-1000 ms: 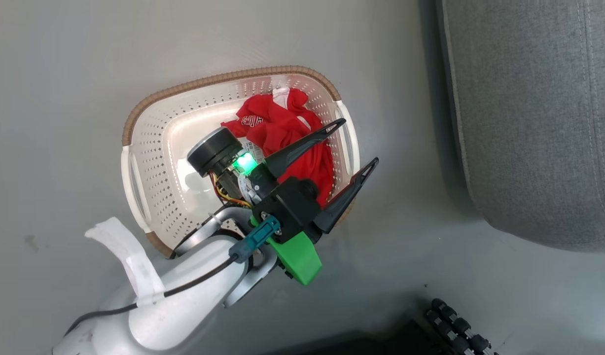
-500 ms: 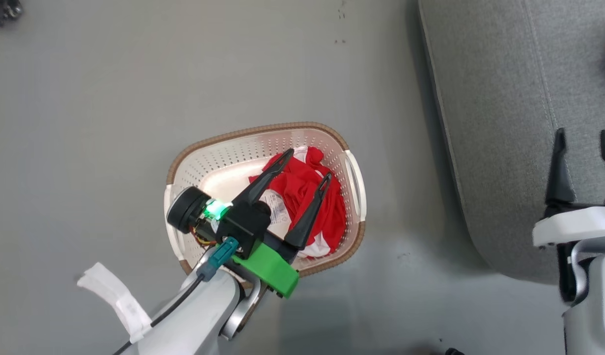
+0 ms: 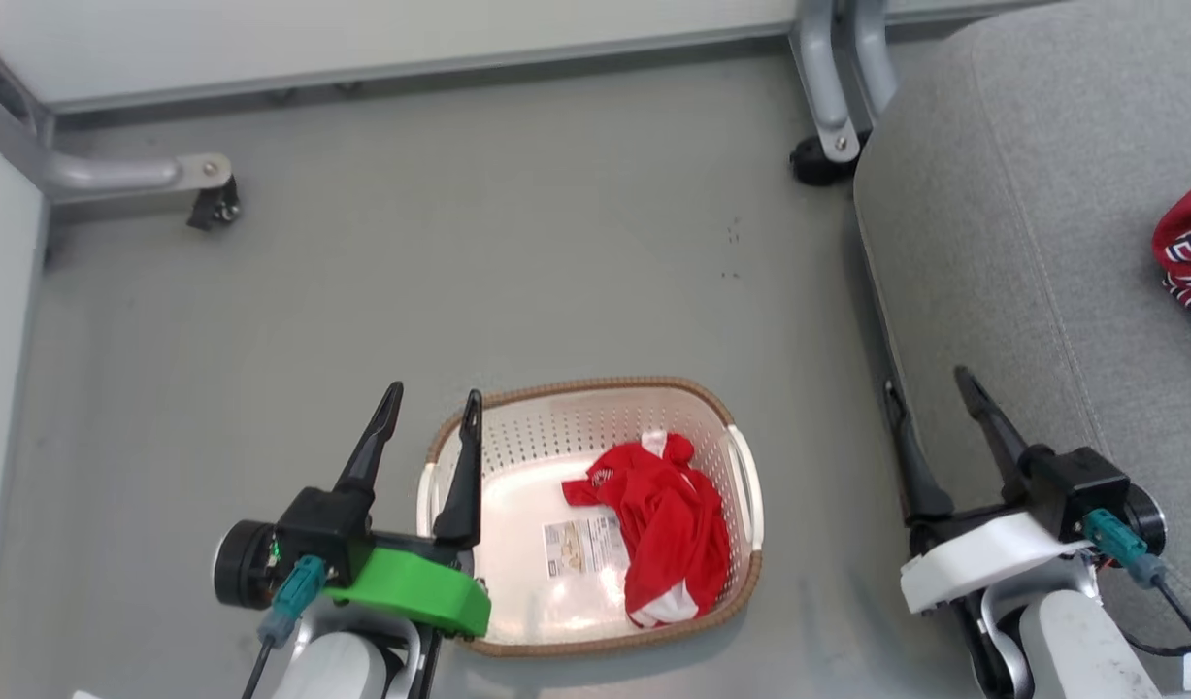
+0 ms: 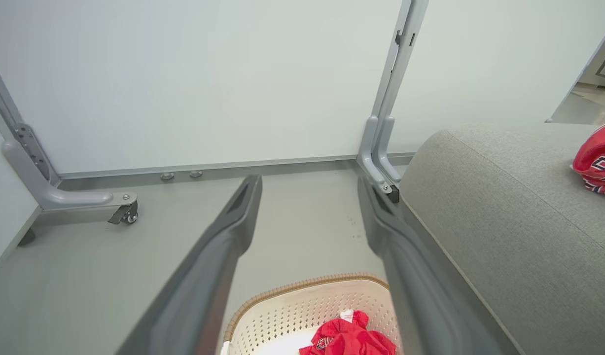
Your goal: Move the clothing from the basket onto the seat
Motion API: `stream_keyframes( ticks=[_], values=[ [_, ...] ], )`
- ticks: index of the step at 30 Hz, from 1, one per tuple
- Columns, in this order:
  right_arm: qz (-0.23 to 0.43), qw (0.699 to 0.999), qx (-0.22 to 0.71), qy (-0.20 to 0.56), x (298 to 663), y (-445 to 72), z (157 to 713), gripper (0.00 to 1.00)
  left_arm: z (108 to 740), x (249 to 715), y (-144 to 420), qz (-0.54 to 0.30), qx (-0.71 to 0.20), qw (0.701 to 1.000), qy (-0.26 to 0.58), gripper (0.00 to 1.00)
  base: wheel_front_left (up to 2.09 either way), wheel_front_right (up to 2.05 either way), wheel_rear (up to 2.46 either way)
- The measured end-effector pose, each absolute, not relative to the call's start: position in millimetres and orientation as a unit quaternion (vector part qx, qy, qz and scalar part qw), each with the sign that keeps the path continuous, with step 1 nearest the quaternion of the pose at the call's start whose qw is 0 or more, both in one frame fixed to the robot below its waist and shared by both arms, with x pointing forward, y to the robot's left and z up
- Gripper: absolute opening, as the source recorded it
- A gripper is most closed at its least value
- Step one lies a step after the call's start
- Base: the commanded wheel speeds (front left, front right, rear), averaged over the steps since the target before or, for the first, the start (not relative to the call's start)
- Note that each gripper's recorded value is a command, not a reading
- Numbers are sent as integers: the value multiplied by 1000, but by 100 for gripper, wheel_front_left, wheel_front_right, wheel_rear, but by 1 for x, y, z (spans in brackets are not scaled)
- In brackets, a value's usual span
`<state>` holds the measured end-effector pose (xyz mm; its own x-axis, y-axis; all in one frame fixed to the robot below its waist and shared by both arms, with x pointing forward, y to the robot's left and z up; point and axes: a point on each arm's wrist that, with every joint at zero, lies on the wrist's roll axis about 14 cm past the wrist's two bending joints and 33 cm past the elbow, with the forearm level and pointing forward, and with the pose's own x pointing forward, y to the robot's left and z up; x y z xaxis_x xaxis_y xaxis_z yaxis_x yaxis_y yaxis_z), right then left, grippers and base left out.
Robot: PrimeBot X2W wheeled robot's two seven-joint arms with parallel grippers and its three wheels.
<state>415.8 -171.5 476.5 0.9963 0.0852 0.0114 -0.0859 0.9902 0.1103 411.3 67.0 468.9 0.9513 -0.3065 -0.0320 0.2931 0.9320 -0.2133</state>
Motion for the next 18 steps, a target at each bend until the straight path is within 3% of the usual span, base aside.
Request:
stream_keyframes(
  ticks=[8,18],
  values=[
    [96,991,68,-67,386,-143,525,100,509,377,113,-92,-90,991,-35,100,0,0,0],
    [63,990,77,-105,350,-165,547,100,525,335,140,-64,-81,992,-69,100,0,0,0]
  ],
)
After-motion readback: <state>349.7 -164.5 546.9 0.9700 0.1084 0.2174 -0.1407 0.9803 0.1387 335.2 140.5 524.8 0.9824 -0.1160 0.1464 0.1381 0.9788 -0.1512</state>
